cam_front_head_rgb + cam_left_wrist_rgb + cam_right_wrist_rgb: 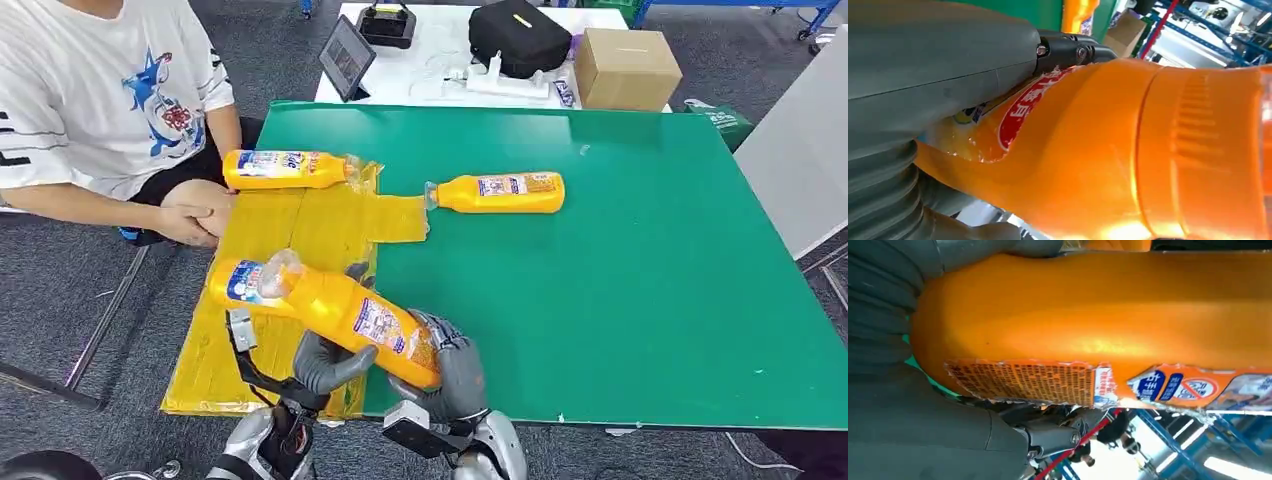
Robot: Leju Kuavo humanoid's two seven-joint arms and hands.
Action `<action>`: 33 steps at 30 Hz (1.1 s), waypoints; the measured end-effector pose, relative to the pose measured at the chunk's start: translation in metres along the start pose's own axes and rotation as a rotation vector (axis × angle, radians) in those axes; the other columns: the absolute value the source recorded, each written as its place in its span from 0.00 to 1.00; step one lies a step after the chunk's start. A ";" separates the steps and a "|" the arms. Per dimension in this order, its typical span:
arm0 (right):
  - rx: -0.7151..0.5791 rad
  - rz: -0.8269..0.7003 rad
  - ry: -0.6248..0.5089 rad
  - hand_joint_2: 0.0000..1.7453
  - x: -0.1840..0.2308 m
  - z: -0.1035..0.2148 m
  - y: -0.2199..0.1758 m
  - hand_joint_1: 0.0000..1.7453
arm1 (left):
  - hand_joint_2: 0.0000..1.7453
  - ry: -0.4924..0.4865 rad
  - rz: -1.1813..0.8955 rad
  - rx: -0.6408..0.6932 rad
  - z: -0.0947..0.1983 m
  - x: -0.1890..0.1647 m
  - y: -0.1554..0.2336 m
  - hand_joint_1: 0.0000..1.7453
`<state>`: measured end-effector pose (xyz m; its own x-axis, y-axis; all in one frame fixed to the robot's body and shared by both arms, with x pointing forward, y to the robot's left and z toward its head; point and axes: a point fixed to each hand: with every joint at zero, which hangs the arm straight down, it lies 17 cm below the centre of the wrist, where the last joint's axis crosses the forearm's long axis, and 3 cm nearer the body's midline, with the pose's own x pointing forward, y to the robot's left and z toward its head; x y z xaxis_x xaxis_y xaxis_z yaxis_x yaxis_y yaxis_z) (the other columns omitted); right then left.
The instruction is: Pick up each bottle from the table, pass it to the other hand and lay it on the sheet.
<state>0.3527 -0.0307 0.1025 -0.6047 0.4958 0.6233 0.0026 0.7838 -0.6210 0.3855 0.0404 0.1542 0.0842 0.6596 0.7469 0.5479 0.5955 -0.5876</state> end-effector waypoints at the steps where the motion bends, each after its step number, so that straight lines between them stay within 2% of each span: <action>1: 0.004 0.000 0.002 1.00 -0.001 0.000 0.001 1.00 | 1.00 0.002 0.000 0.001 0.000 -0.001 0.001 0.00; 13: 0.127 0.009 -0.009 1.00 0.001 0.006 0.037 1.00 | 1.00 0.030 -0.012 0.015 0.004 -0.009 0.009 0.00; 14: 0.134 0.008 -0.009 1.00 0.000 0.006 0.039 1.00 | 1.00 0.031 -0.013 0.016 0.004 -0.010 0.009 0.07; 18: 0.151 0.004 -0.002 1.00 -0.001 0.006 0.045 1.00 | 1.00 0.029 -0.041 0.023 0.005 -0.011 0.011 0.07; 19: 0.154 0.003 -0.001 1.00 -0.001 0.006 0.046 1.00 | 1.00 0.028 -0.045 0.025 0.005 -0.011 0.012 0.66; 20: 0.156 0.001 -0.001 1.00 -0.001 0.006 0.047 1.00 | 1.00 0.028 -0.046 0.026 0.005 -0.011 0.012 1.00; 25: 0.161 -0.007 0.004 1.00 -0.001 0.006 0.048 1.00 | 1.00 0.026 -0.069 0.030 0.006 -0.012 0.013 1.00; 26: 0.162 -0.010 0.006 1.00 -0.002 0.006 0.048 0.97 | 1.00 0.026 -0.077 0.030 0.006 -0.012 0.013 1.00; 29: 0.166 -0.026 0.015 1.00 -0.002 0.006 0.050 0.00 | 1.00 0.021 -0.099 0.032 0.005 -0.011 0.013 1.00; 30: 0.168 -0.030 0.017 1.00 -0.002 0.006 0.050 0.00 | 1.00 0.020 -0.103 0.033 0.005 -0.011 0.013 1.00; 31: 0.169 -0.033 0.017 0.00 -0.001 0.006 0.051 0.00 | 1.00 0.018 -0.106 0.032 0.005 -0.010 0.012 1.00; 33: 0.180 -0.058 0.028 0.00 0.000 0.008 0.055 0.00 | 1.00 0.016 -0.112 0.029 0.005 -0.009 0.010 1.00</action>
<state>0.3465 0.0093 0.0648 -0.5771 0.4640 0.6720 -0.1754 0.7332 -0.6570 0.3867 0.0426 0.1398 0.0374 0.5809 0.8131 0.5305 0.6780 -0.5088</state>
